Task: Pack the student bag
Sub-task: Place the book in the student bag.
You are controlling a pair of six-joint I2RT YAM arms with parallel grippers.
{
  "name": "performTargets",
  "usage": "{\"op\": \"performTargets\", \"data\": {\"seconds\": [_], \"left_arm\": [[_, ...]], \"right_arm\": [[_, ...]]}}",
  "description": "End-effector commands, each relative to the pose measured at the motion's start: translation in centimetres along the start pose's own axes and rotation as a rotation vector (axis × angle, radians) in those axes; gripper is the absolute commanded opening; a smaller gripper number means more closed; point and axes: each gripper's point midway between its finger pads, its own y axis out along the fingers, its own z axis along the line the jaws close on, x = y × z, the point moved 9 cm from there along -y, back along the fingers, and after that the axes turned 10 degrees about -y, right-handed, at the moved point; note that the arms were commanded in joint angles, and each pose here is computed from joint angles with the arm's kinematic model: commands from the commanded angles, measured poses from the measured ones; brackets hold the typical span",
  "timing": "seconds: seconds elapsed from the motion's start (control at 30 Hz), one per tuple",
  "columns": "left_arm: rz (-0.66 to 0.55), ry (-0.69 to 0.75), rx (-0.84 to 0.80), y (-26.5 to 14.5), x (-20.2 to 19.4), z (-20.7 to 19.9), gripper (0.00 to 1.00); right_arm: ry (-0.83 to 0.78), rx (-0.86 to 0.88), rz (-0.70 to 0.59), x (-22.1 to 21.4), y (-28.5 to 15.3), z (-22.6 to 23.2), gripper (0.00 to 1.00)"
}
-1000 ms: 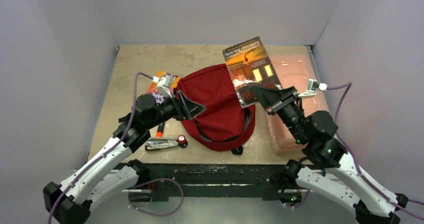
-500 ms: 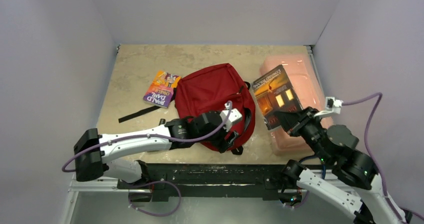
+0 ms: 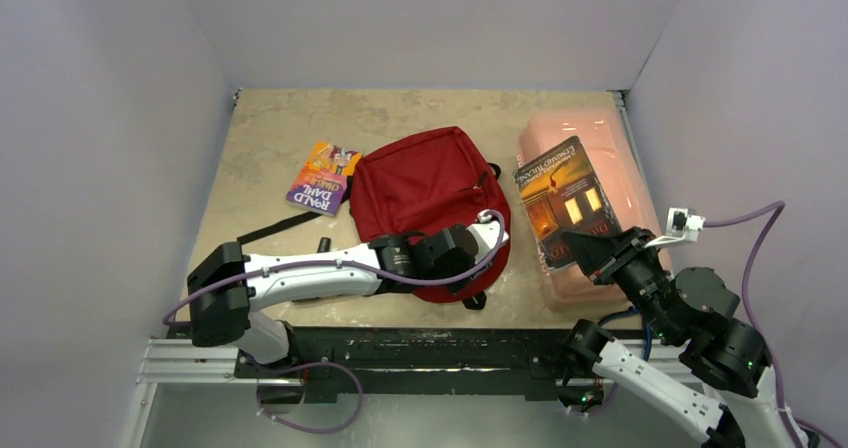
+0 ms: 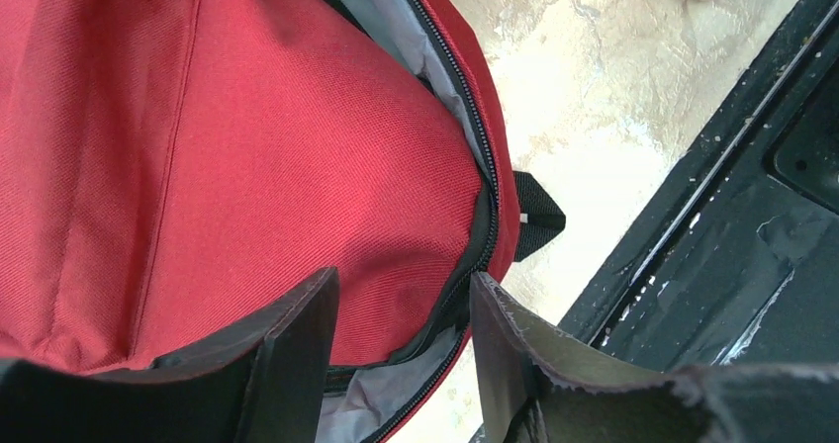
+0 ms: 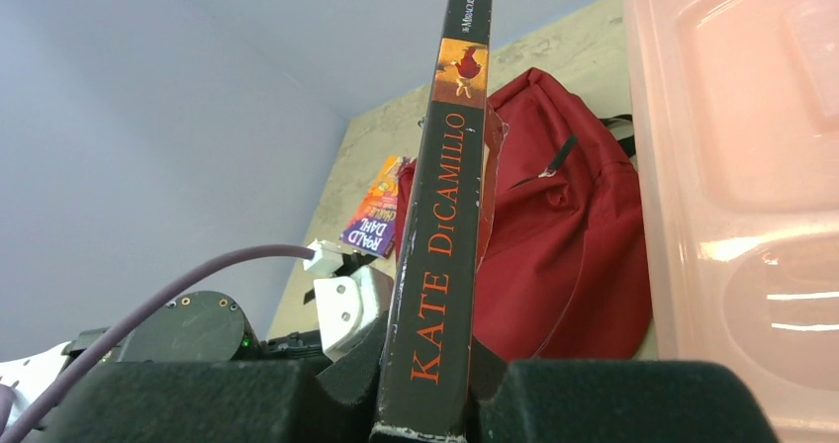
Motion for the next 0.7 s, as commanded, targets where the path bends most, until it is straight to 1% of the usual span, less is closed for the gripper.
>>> {"op": "performTargets", "data": {"seconds": [0.0,0.03,0.13,0.27,0.37,0.43,0.5,0.57,0.6,0.63,0.67], "left_arm": [[-0.036,0.021,0.018,0.1,1.4,-0.2,0.5],[-0.033,0.021,0.014,0.3,1.3,-0.2,0.5],[-0.017,0.03,0.01,0.9,0.9,-0.3,0.55],[0.008,0.047,0.024,1.8,0.4,-0.4,0.6],[0.025,0.063,0.037,2.7,-0.1,-0.3,0.61],[0.037,0.08,0.08,3.2,-0.6,0.0,0.6],[0.036,0.096,0.132,3.3,-0.7,0.6,0.48],[0.012,0.111,0.164,3.0,-0.5,1.0,0.22],[-0.004,0.116,0.177,2.6,-0.2,1.2,0.1],[-0.022,0.122,0.187,2.2,0.1,1.4,0.03],[-0.038,0.125,0.192,1.8,0.4,1.6,0.0]], "right_arm": [[0.006,0.051,-0.038,0.9,0.1,0.9,0.0],[0.005,0.054,-0.036,0.9,0.2,0.9,0.0],[0.005,0.055,-0.029,0.7,0.3,0.9,0.0],[0.003,0.057,-0.028,0.7,0.1,0.9,0.0],[0.006,0.059,-0.03,0.9,-0.2,0.8,0.0],[0.004,0.063,-0.038,1.0,-0.3,0.8,0.0],[-0.002,0.066,-0.038,1.2,-0.3,0.9,0.0],[-0.019,0.065,-0.019,1.2,0.0,1.2,0.0],[-0.03,0.064,-0.007,1.2,0.3,1.4,0.0],[-0.042,0.064,0.012,1.1,0.5,1.6,0.0],[-0.053,0.064,0.03,1.0,0.7,1.8,0.0]]}}
